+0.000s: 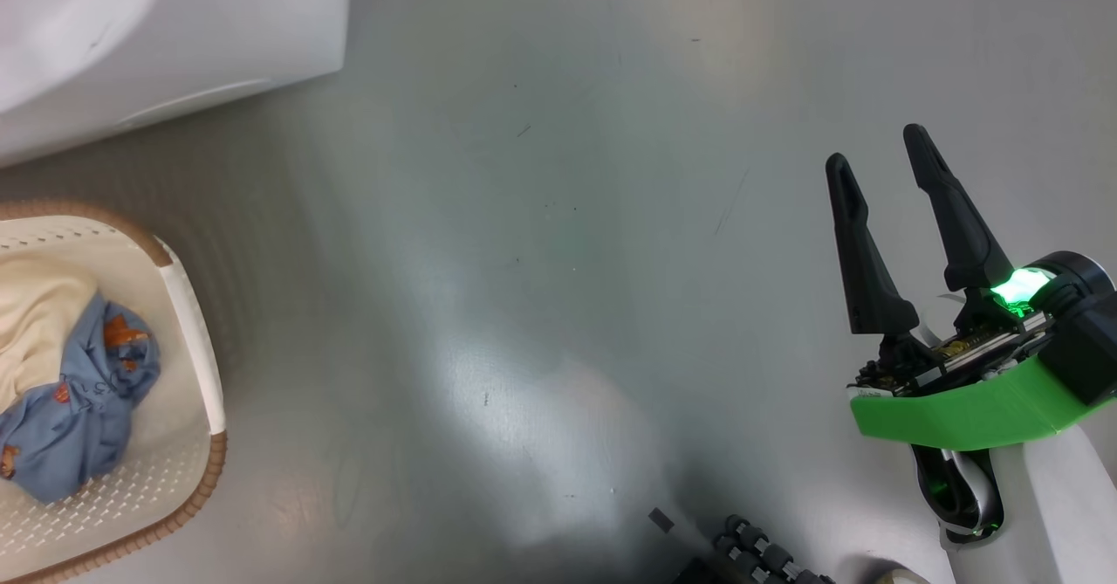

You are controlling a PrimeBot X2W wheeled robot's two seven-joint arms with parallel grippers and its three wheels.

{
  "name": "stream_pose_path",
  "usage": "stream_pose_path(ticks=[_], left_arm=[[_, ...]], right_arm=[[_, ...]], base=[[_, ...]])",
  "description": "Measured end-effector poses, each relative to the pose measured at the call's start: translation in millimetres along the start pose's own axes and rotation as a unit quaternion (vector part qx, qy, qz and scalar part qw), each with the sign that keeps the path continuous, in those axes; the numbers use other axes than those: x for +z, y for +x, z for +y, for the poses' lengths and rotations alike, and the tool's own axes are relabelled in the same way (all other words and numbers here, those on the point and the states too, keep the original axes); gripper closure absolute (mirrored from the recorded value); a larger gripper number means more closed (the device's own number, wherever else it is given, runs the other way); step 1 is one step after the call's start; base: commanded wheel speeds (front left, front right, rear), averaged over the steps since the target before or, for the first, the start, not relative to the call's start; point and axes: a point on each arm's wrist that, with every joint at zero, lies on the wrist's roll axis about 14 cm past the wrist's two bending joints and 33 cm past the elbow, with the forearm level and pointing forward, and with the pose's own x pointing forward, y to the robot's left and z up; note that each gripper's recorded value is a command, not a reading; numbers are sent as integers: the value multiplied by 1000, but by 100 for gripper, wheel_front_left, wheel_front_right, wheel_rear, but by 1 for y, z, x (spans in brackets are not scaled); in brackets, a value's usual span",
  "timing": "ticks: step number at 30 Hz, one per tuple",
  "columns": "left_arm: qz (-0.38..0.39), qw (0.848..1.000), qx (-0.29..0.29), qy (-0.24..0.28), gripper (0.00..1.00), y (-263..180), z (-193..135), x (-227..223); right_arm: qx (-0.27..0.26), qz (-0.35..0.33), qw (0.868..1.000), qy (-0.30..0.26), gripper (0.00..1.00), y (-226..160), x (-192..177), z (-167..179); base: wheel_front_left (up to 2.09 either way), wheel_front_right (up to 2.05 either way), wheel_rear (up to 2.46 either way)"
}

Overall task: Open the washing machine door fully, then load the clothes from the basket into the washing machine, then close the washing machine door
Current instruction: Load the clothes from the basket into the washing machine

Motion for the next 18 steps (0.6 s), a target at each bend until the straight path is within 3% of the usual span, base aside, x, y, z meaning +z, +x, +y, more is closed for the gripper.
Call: stream_pose_path(ticks=[5,6,7,8,9,10,18], left_arm=[[87,996,-7,-10,100,-10,-5,-42],[93,996,-7,-10,88,-10,-4,-44],[100,995,-7,-12,58,-11,-5,-45],[103,995,-8,-12,39,-11,-5,-46],[106,994,-8,-15,25,-12,-5,-47],[115,993,-10,-21,1,-13,-6,-49],[164,986,-26,-33,0,-38,-19,-72]], right_arm=[[3,2,1000,1,0,2,-3,2],[3,3,1000,2,0,2,-3,2],[3,3,1000,2,0,2,-4,2],[4,3,1000,2,0,3,-4,2],[4,2,1000,4,0,3,-3,3],[5,0,1000,5,0,4,-3,3],[15,-10,1000,8,0,10,2,8]], base=[[0,0,0],[0,0,0],[0,0,0],[0,0,0],[0,0,0],[0,0,0],[0,0,0]])
